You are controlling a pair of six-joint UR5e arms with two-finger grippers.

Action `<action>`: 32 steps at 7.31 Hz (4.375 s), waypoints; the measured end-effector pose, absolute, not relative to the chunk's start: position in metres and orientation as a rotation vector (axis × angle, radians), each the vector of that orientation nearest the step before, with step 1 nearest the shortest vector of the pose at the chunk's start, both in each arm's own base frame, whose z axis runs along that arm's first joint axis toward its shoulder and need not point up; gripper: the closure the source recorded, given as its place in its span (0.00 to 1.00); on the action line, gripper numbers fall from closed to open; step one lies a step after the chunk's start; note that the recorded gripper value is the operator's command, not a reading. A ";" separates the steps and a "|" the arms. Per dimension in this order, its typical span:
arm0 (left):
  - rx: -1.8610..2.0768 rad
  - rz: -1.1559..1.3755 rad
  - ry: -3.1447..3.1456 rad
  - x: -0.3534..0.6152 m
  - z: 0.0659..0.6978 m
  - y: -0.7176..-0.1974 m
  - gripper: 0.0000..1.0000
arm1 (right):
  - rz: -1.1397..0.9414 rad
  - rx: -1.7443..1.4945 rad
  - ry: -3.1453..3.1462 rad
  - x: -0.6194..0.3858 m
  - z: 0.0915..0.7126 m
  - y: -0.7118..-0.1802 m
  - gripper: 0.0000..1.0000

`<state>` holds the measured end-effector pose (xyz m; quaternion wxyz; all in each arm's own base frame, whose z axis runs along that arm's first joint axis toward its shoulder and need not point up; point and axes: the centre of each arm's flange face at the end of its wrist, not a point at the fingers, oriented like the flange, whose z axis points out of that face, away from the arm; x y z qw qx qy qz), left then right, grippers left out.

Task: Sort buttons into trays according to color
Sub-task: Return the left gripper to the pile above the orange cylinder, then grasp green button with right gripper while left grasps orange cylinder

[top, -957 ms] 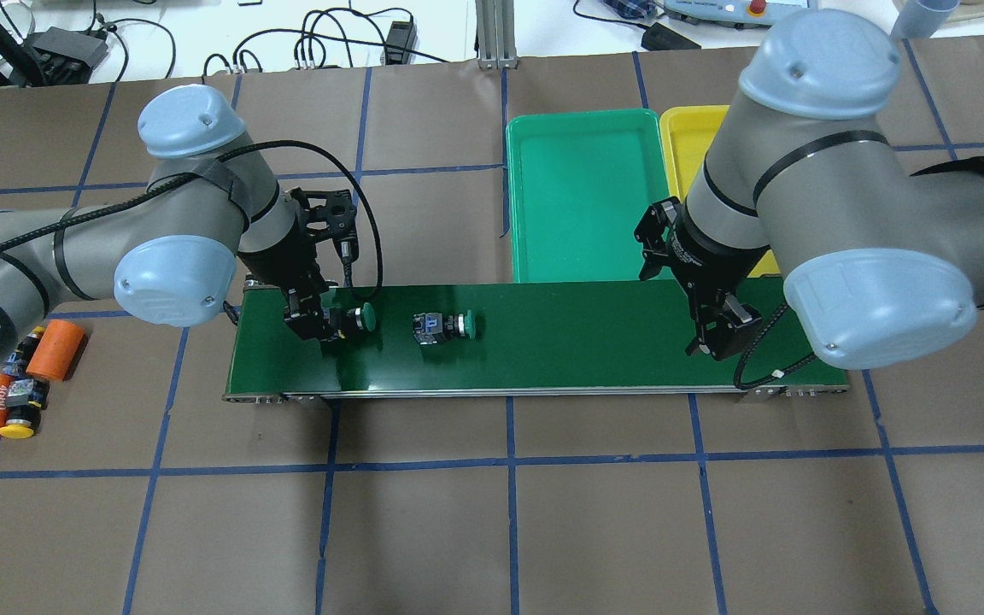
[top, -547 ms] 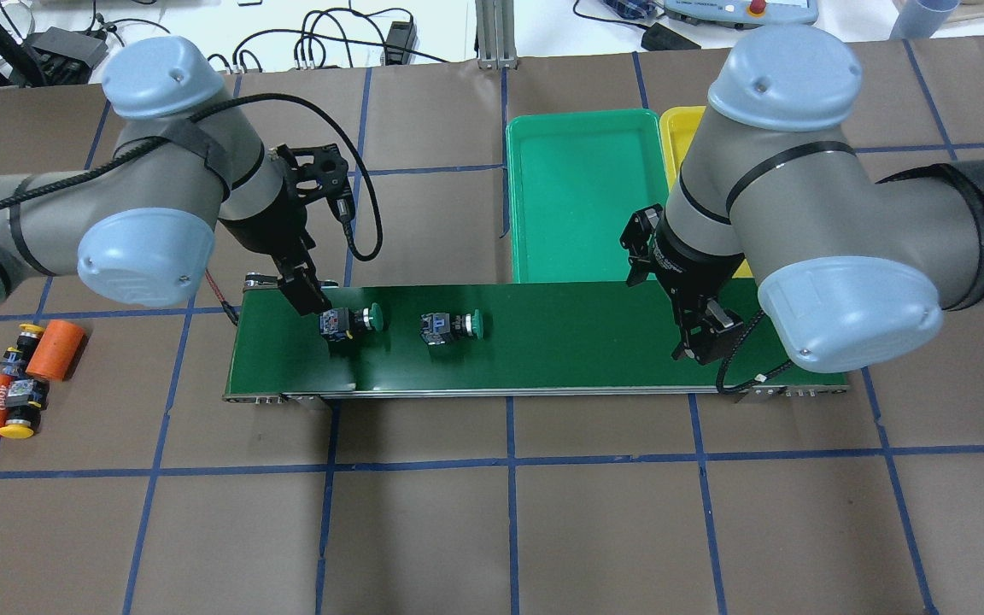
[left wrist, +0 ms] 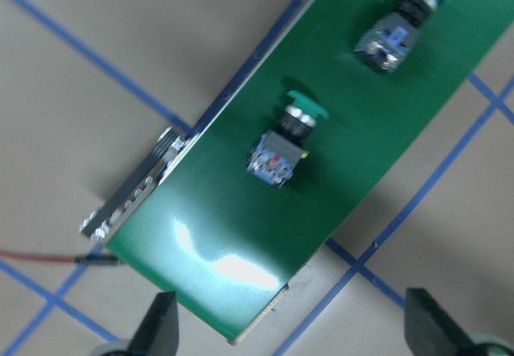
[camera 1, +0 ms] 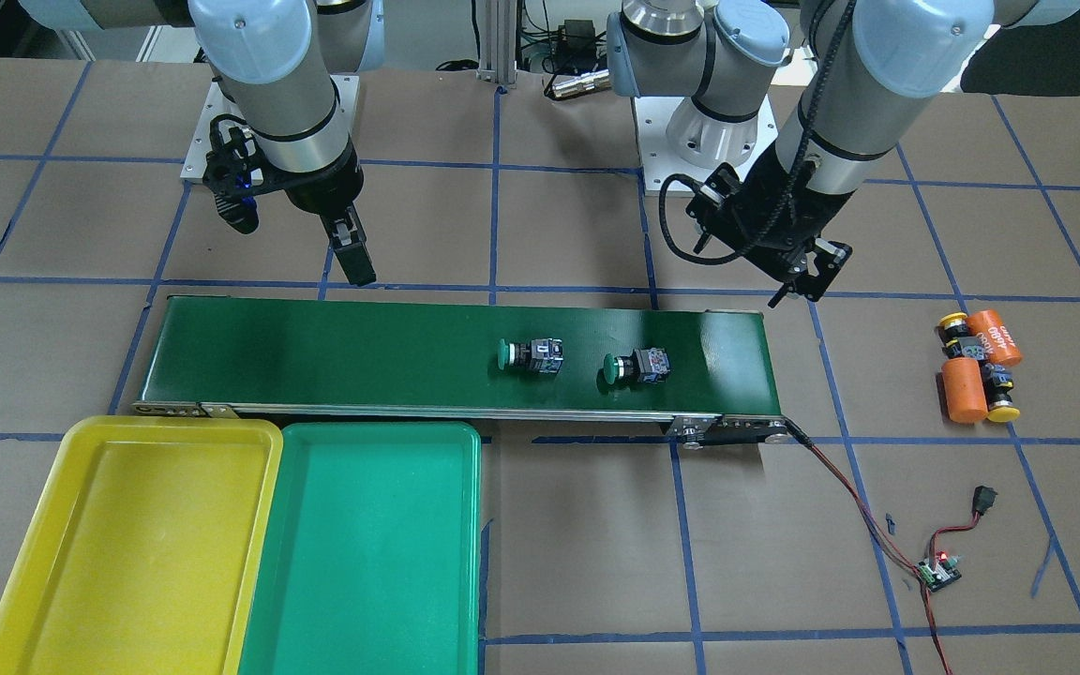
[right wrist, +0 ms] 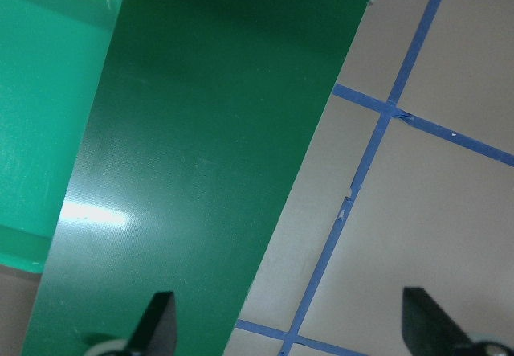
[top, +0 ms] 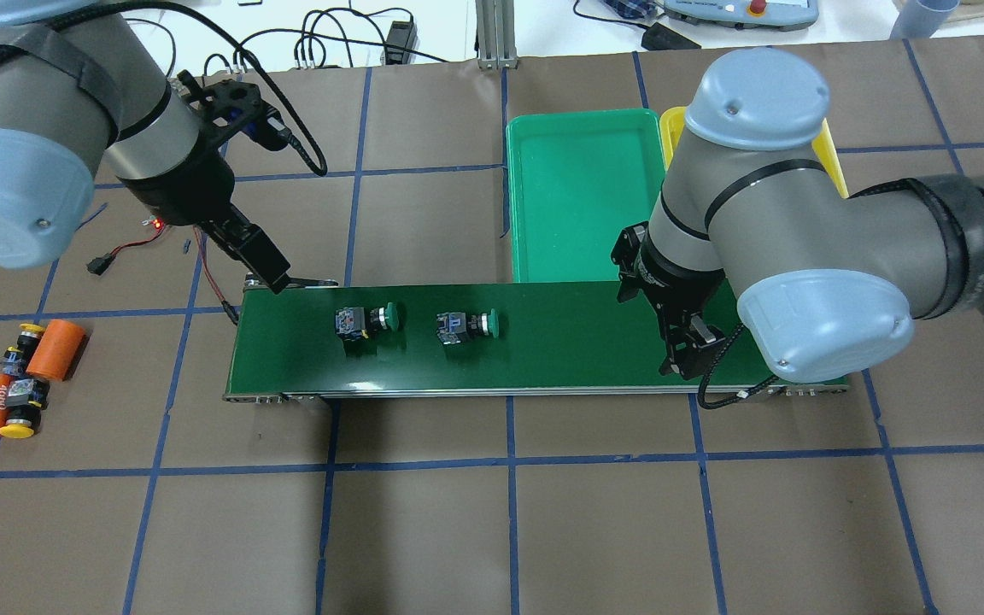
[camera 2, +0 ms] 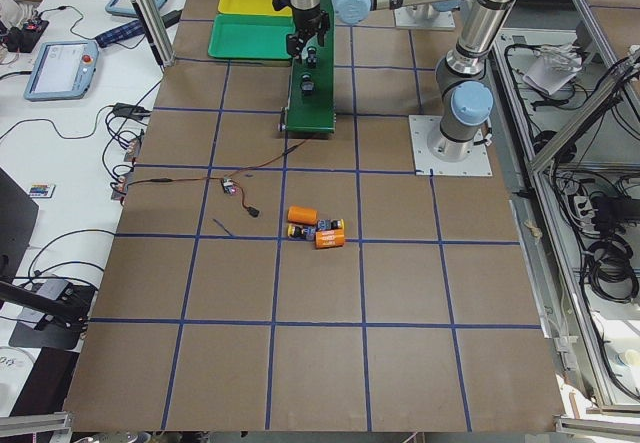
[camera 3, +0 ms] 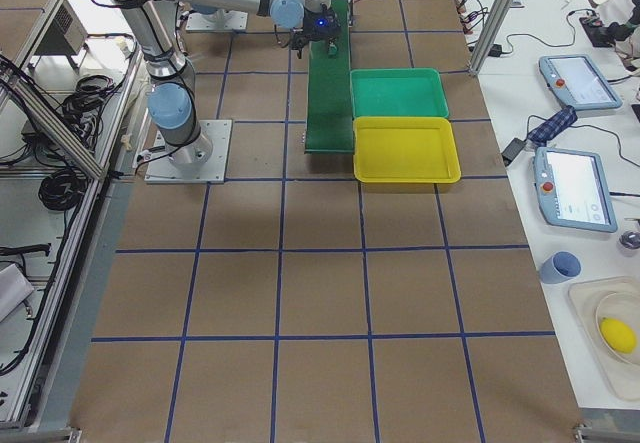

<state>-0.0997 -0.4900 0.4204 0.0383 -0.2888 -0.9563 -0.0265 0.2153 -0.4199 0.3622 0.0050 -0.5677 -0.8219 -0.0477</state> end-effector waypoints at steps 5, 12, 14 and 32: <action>-0.092 -0.176 -3.067 0.110 0.363 -0.491 0.00 | -0.115 -1.843 -2.565 0.244 0.337 -0.434 0.00; -0.254 -0.096 -3.090 0.269 0.217 -0.501 0.00 | -0.097 -1.913 -2.521 0.243 0.328 -0.450 0.00; -0.266 -0.160 -3.087 0.274 0.195 -0.502 0.00 | -0.117 -1.983 -2.457 0.234 0.322 -0.453 0.00; -0.376 -0.237 -3.072 0.232 0.212 -0.507 1.00 | -0.125 -2.028 -2.419 0.271 0.257 -0.469 0.00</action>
